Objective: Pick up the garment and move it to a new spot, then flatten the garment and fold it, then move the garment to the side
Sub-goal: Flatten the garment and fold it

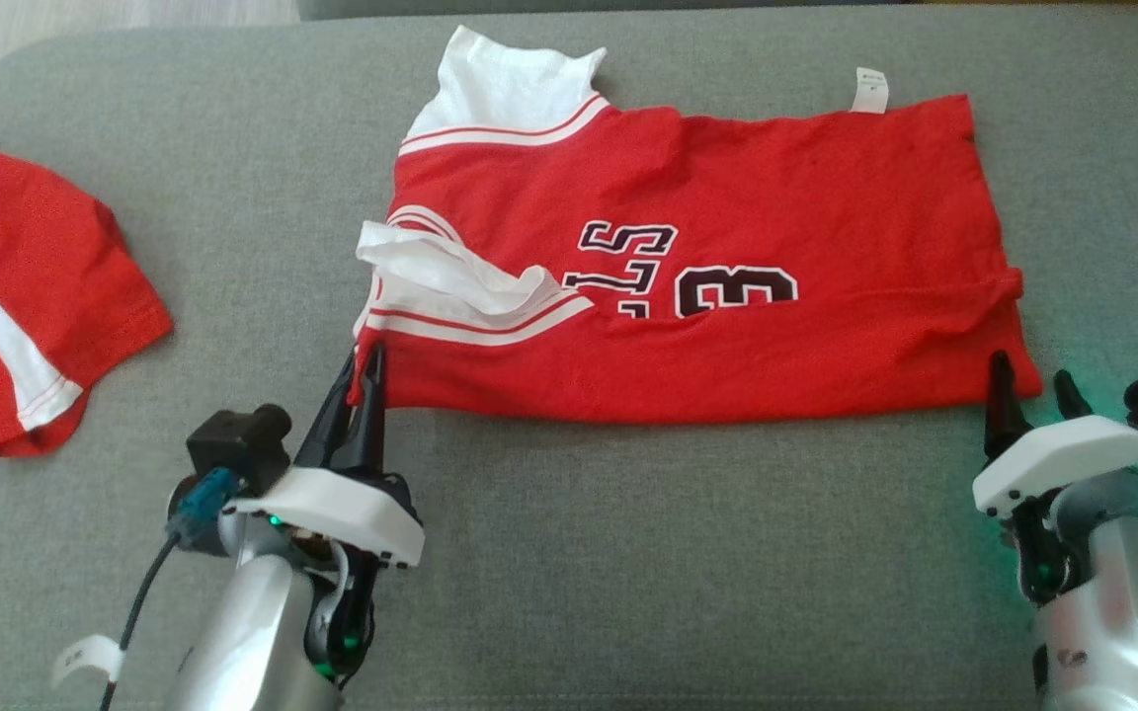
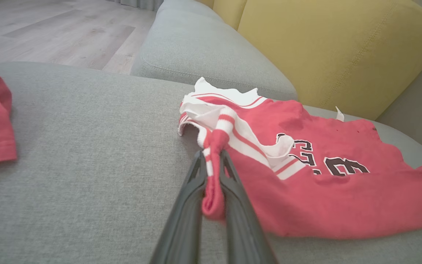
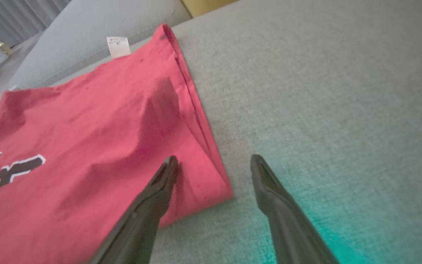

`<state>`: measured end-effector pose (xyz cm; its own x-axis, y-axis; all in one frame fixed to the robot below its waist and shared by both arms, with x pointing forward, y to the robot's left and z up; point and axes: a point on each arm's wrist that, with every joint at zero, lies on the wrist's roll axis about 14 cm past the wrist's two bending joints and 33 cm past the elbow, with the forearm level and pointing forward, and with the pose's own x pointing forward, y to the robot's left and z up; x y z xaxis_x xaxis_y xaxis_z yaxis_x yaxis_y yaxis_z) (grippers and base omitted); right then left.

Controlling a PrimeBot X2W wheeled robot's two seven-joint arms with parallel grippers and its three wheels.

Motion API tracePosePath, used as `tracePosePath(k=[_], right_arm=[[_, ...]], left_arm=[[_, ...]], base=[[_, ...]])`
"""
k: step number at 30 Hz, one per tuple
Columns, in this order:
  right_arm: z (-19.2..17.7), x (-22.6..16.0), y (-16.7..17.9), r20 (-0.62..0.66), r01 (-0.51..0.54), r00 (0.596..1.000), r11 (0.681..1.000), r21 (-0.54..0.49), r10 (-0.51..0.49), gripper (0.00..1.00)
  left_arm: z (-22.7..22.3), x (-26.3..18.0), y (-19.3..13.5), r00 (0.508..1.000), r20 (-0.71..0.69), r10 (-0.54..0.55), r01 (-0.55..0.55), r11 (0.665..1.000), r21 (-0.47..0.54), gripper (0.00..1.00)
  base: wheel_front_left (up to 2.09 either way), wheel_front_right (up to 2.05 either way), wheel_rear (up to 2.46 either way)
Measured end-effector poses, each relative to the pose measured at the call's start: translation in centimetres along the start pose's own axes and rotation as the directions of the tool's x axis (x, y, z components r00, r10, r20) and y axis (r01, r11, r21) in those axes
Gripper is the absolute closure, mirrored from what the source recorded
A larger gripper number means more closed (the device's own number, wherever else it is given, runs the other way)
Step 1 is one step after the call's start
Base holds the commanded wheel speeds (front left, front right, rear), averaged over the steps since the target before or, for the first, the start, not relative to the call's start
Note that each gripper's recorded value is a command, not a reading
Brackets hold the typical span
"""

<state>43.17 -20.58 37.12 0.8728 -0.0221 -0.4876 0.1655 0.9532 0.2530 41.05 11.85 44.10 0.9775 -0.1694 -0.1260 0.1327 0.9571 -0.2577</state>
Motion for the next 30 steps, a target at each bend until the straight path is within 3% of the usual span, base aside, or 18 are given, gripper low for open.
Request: tracePosePath(k=[4, 5, 6, 7, 23, 27, 30], right_arm=[[-0.6, 0.9, 0.0, -0.039, 0.01, 0.999, 1.0, 0.012, -0.01, 0.0], [-0.5, 1.1, 0.2, -0.045, 0.005, 0.999, 1.0, 0.018, -0.004, 0.23], [-0.3, 1.3, 0.5, -0.046, -0.001, 0.999, 1.0, 0.02, 0.002, 0.71], [-0.2, 1.4, 0.8, -0.045, -0.008, 0.999, 1.0, 0.022, 0.009, 1.0], [1.3, -1.3, -0.2, 0.027, -0.005, 1.0, 0.999, -0.041, 0.006, 1.0], [-0.2, -2.9, -1.3, -0.021, 0.005, 1.0, 0.998, -0.065, -0.006, 1.0], [-0.7, -3.9, -2.2, -0.041, 0.022, 0.999, 0.998, -0.06, -0.025, 1.0]], left_arm=[[-0.6, 0.1, -0.3, 1.0, -0.015, -0.011, 0.011, 1.0, -0.001, 1.0], [-0.6, 0.1, -0.3, 1.0, -0.018, -0.011, 0.011, 1.0, -0.002, 1.0], [-0.7, 0.1, -0.3, 1.0, -0.02, -0.011, 0.011, 1.0, -0.001, 1.0], [-0.9, 0.1, -0.3, 1.0, -0.025, -0.011, 0.011, 1.0, -0.001, 1.0], [-1.6, -2.3, -0.2, 0.998, -0.054, 0.008, -0.008, 1.0, 0.001, 1.0], [-3.0, -4.3, 0.6, 0.995, -0.086, 0.045, -0.053, 0.995, -0.09, 1.0], [-4.2, -5.6, 0.2, 0.993, -0.117, 0.026, -0.038, 0.994, -0.101, 1.0]], base=[[0.0, 0.0, 0.0], [0.0, 0.0, 0.0], [0.0, 0.0, 0.0], [0.0, 0.0, 0.0], [0.0, 0.0, 0.0], [0.0, 0.0, 0.0], [0.0, 0.0, 0.0]])
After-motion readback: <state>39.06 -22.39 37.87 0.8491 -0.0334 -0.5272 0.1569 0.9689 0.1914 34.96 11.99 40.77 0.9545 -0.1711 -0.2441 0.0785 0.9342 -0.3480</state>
